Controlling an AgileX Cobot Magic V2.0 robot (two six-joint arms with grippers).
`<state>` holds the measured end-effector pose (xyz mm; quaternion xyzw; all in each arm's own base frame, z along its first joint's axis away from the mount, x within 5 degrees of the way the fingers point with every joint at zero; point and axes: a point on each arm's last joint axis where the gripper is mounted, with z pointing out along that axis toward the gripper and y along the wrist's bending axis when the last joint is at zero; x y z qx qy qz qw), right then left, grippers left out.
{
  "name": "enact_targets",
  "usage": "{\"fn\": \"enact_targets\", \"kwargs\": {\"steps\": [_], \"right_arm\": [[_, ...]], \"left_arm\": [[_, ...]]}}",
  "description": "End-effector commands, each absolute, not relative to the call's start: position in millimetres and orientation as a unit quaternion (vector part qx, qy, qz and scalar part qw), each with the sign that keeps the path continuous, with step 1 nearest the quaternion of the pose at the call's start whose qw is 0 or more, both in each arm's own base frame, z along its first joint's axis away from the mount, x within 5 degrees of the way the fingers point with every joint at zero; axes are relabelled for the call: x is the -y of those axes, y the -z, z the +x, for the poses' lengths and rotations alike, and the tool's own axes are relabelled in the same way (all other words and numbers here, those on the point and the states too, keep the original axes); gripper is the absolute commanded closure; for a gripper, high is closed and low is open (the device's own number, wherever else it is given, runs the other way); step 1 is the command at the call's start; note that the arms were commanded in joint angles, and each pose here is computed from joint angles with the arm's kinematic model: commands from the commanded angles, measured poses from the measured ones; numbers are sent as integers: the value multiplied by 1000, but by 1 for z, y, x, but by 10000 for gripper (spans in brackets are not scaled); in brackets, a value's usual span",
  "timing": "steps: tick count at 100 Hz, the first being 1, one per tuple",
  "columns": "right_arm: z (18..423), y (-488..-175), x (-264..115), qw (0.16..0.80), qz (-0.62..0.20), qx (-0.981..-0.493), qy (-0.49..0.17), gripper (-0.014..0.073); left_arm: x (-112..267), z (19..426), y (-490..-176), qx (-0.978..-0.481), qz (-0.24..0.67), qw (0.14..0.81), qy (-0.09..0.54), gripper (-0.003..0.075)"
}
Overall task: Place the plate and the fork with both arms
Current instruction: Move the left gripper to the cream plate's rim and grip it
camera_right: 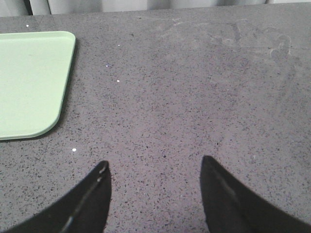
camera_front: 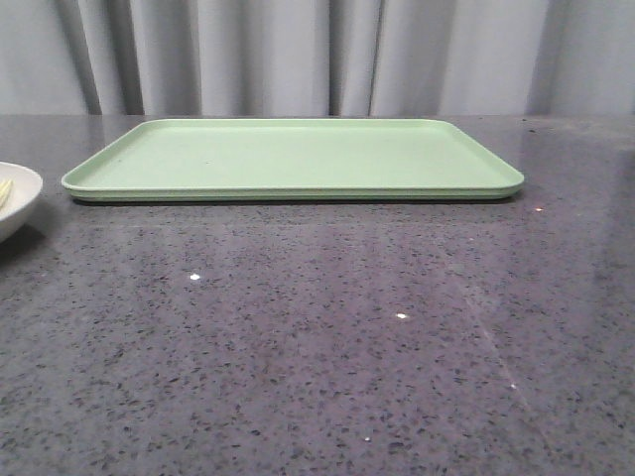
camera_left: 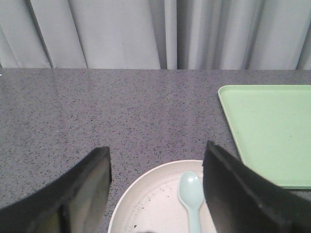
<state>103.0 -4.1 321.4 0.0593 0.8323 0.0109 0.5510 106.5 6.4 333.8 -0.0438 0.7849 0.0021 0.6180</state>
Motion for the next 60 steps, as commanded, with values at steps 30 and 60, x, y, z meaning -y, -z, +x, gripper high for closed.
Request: {"fn": "enact_targets", "kwargs": {"steps": [30, 60], "right_arm": [[106, -339, 4, 592, 53, -804, -13, 171], [106, -339, 4, 592, 53, -804, -13, 171]], "left_arm": [[-25, 133, -362, -806, -71, 584, -66, 303], [-44, 178, -339, -888, -107, 442, -67, 303]]}}
